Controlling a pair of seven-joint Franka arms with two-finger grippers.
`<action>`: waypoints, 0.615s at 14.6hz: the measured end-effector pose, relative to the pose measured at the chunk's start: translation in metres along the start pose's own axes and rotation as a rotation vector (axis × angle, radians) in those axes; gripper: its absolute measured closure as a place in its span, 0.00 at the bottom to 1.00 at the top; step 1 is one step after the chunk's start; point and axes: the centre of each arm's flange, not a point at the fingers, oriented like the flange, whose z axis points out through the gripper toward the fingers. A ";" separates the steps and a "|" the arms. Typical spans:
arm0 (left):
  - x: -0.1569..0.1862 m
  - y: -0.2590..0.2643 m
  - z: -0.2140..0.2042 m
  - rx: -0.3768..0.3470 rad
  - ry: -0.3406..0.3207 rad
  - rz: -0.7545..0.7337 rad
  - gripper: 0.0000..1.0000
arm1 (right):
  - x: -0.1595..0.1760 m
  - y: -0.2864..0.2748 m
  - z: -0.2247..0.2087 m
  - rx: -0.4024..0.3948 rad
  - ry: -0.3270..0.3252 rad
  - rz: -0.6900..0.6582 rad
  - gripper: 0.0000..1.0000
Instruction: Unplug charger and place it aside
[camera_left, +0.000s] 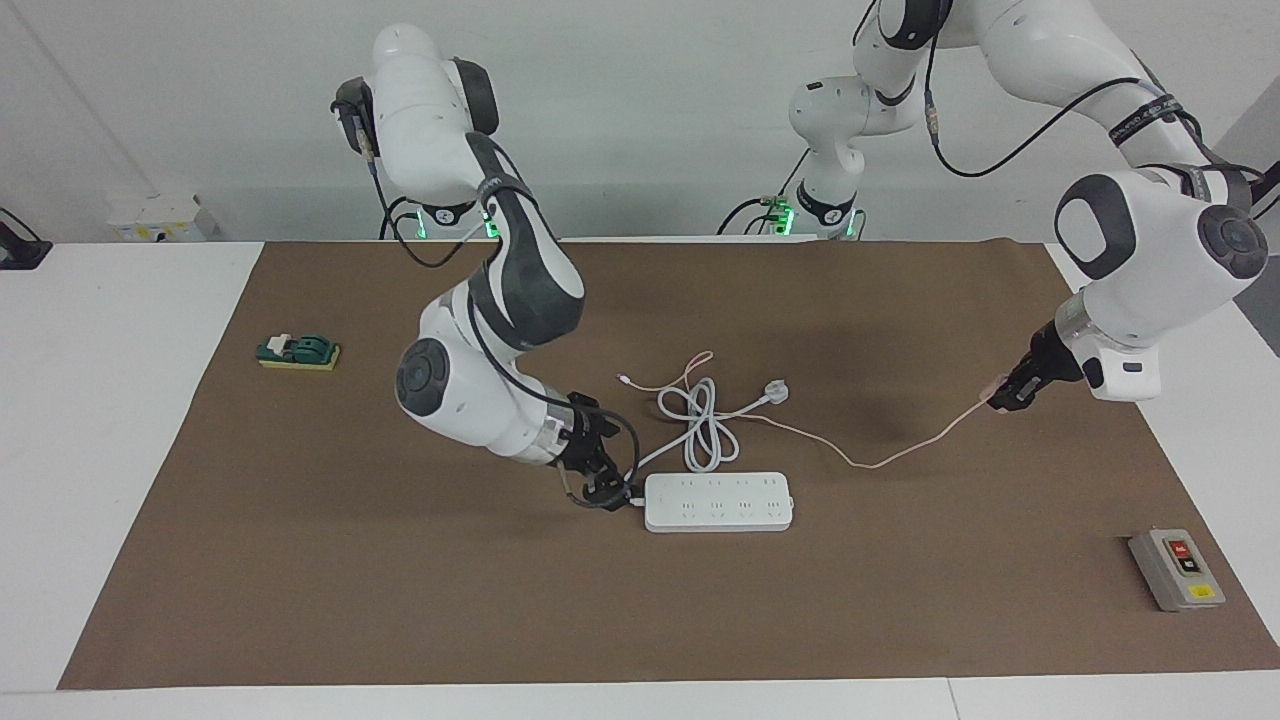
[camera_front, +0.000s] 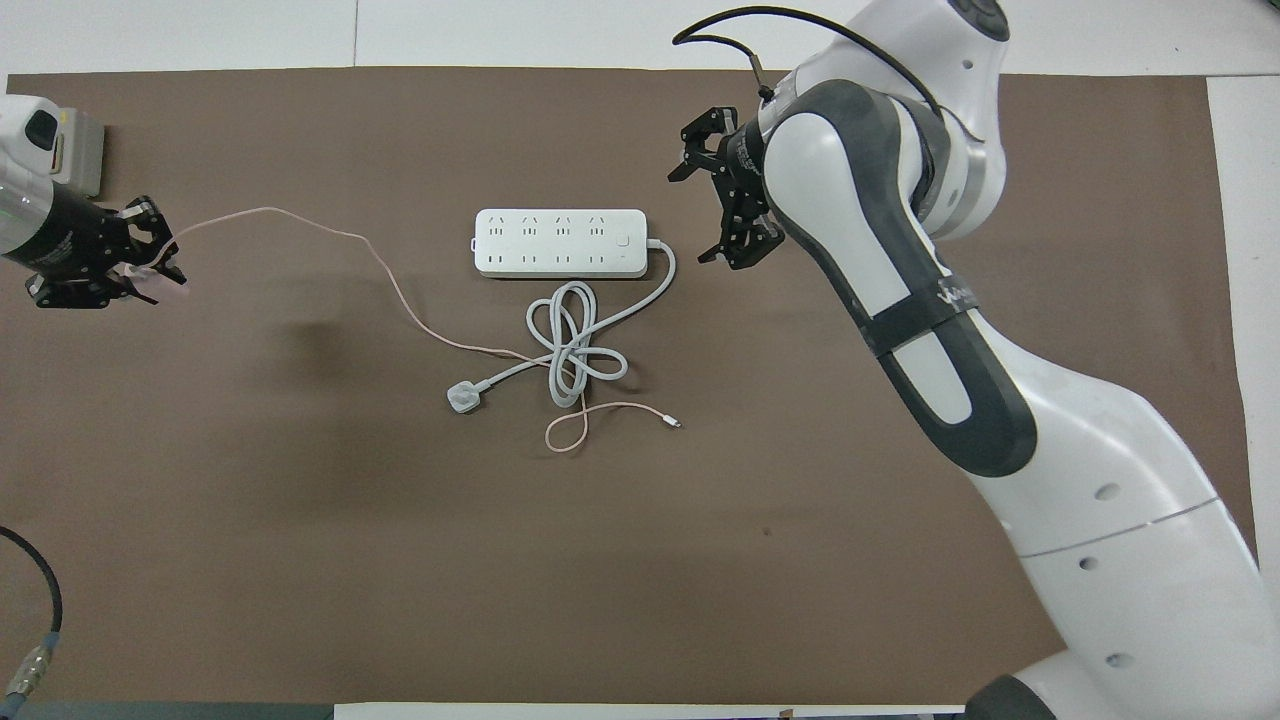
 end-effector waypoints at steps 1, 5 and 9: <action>0.003 -0.014 0.008 -0.008 0.013 0.050 0.71 | -0.004 0.011 -0.024 -0.027 0.031 -0.073 0.00; -0.003 -0.024 0.024 -0.026 0.053 0.126 0.56 | -0.002 0.069 -0.127 -0.148 0.189 -0.475 0.00; -0.015 -0.008 0.010 0.001 0.089 0.184 0.06 | 0.029 0.137 -0.234 -0.246 0.299 -0.903 0.00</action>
